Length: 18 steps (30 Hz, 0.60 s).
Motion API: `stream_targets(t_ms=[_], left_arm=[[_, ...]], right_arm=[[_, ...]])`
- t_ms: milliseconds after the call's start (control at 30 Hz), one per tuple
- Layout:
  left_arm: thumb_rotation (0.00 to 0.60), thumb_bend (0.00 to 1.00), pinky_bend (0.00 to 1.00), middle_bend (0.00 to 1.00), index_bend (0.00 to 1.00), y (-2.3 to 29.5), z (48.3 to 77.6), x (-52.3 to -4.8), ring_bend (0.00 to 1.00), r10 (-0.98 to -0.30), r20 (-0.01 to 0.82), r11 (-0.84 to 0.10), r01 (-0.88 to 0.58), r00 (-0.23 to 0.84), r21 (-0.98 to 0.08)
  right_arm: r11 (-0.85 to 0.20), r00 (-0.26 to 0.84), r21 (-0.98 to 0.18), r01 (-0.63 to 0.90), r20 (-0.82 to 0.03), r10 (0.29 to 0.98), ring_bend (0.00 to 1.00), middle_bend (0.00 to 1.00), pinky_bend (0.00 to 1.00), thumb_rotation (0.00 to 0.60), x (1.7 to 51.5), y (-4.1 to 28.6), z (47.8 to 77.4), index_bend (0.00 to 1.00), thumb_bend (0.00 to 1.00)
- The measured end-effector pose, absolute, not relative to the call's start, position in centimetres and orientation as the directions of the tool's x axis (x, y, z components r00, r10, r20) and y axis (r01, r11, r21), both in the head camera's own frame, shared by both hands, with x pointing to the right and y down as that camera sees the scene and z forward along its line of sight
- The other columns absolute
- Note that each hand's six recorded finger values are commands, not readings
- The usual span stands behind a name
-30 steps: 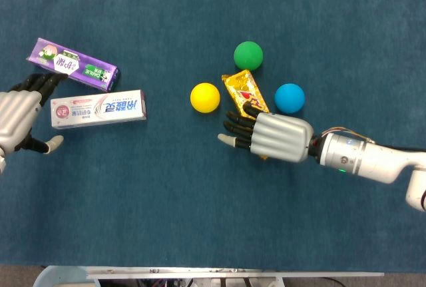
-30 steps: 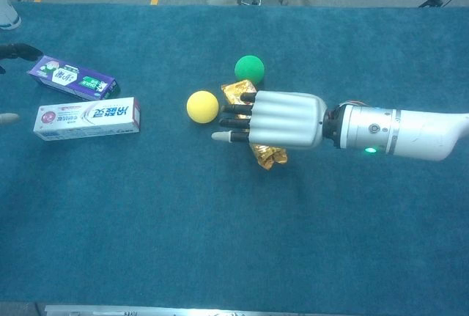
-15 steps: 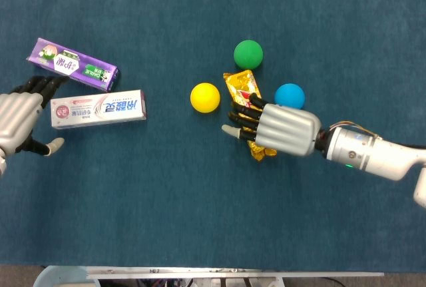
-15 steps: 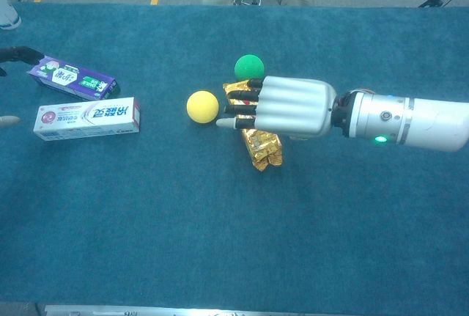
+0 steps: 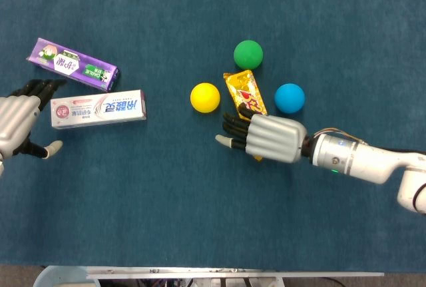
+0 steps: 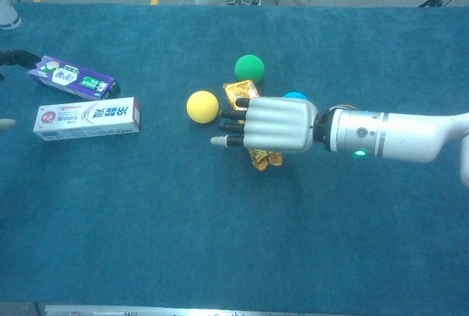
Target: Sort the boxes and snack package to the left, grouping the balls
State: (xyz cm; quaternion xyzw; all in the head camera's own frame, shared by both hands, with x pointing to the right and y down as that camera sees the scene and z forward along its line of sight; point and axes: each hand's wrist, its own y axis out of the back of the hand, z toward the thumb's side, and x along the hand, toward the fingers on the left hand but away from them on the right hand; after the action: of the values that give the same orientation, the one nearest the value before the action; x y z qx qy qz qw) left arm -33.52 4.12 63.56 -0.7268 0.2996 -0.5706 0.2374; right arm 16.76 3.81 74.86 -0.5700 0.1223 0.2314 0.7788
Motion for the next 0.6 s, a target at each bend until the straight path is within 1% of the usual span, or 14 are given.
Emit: stream_targets(t_ms=[67, 133, 267, 333, 433, 600], left_arm=[[0.6, 0.27, 0.14, 0.09, 0.0, 4.1, 63.5, -33.6, 0.0, -0.706, 0.687, -0.708, -0.171, 0.17, -0.685], [0.6, 0.27, 0.14, 0.09, 0.0, 4.2, 63.4, -33.7, 0.0, -0.705, 0.688, -0.709, -0.177, 0.17, -0.683], [0.6, 0.27, 0.14, 0.09, 0.0, 4.3, 63.4, -34.0, 0.0, -0.703, 0.69, -0.711, -0.182, 0.173, -0.679], [0.6, 0.27, 0.14, 0.1, 0.0, 4.3, 63.5, -34.0, 0.0, -0.702, 0.691, -0.712, -0.185, 0.174, -0.677], [0.6, 0.27, 0.14, 0.1, 0.0, 4.4, 63.4, -34.1, 0.0, -0.7, 0.692, -0.714, -0.188, 0.177, -0.674], [0.6, 0.27, 0.14, 0.1, 0.0, 4.3, 63.2, -34.2, 0.0, -0.702, 0.689, -0.712, -0.198, 0.179, -0.674]], right_arm=[[0.245, 0.863, -0.831, -0.499, -0.453, 0.222, 0.15, 0.29, 0.27, 0.6, 16.6, 3.8, 75.1, 0.29, 0.0], [0.248, 0.863, -0.83, -0.5, -0.452, 0.226, 0.16, 0.31, 0.27, 0.6, 16.5, 3.8, 75.3, 0.32, 0.0], [0.248, 0.869, -0.837, -0.488, -0.44, 0.226, 0.23, 0.38, 0.27, 0.6, 16.1, 4.0, 75.5, 0.46, 0.0], [0.25, 0.875, -0.843, -0.476, -0.428, 0.224, 0.26, 0.41, 0.27, 0.6, 15.8, 4.2, 75.5, 0.51, 0.0], [0.243, 0.881, -0.852, -0.464, -0.416, 0.226, 0.29, 0.44, 0.28, 0.6, 15.4, 4.4, 75.7, 0.54, 0.0], [0.231, 0.895, -0.871, -0.434, -0.386, 0.225, 0.33, 0.47, 0.33, 0.6, 14.7, 4.5, 75.3, 0.59, 0.0]])
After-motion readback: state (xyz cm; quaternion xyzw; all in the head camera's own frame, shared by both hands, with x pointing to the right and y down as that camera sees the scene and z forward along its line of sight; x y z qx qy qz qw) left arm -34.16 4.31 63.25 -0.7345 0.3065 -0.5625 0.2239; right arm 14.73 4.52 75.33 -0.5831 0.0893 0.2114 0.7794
